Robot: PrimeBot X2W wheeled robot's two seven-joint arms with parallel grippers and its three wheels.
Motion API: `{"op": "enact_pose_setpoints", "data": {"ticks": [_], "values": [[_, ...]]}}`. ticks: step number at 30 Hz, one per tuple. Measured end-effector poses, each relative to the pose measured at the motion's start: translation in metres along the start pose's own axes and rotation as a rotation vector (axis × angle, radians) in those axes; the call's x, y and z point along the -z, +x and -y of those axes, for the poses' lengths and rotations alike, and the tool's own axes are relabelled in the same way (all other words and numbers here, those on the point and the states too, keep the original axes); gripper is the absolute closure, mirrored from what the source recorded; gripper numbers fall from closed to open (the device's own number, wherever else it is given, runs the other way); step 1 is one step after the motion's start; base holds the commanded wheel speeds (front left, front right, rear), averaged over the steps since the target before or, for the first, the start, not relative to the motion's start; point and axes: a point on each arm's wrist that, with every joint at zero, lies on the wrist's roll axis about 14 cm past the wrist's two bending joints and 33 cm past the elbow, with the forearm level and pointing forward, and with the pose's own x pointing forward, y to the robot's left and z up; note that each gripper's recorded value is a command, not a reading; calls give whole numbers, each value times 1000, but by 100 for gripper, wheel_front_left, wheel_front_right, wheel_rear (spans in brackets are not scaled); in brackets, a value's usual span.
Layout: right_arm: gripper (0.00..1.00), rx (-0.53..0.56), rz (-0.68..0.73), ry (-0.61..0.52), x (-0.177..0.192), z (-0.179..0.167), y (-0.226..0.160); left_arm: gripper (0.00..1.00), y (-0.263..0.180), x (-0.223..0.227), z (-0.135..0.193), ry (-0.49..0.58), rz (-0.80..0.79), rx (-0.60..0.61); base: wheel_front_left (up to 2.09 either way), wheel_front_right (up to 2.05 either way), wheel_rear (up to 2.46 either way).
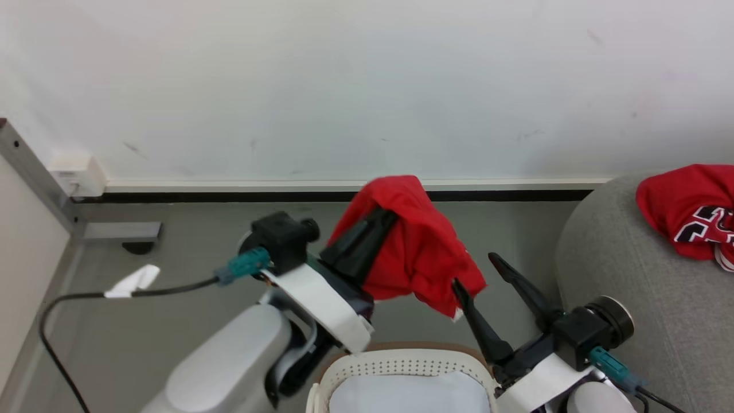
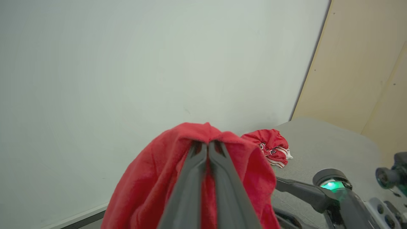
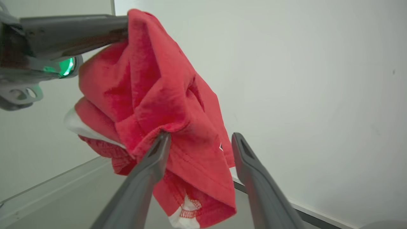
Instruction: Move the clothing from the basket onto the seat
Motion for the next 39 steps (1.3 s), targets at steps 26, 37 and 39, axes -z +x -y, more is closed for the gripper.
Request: {"op": "enact_pose_setpoints", "data": {"ticks": [26, 37, 39], "values": [[100, -283, -180, 23, 48, -85, 32, 100, -43, 21, 33, -20, -77, 6, 0, 0, 0], [100, -245, -178, 48, 47, -74, 28, 100, -42, 25, 31, -20, -87, 0, 0, 0, 0], [100, -236, -173, 55, 46, -72, 26, 100, -42, 26, 33, -19, -90, 3, 0, 0, 0]]}}
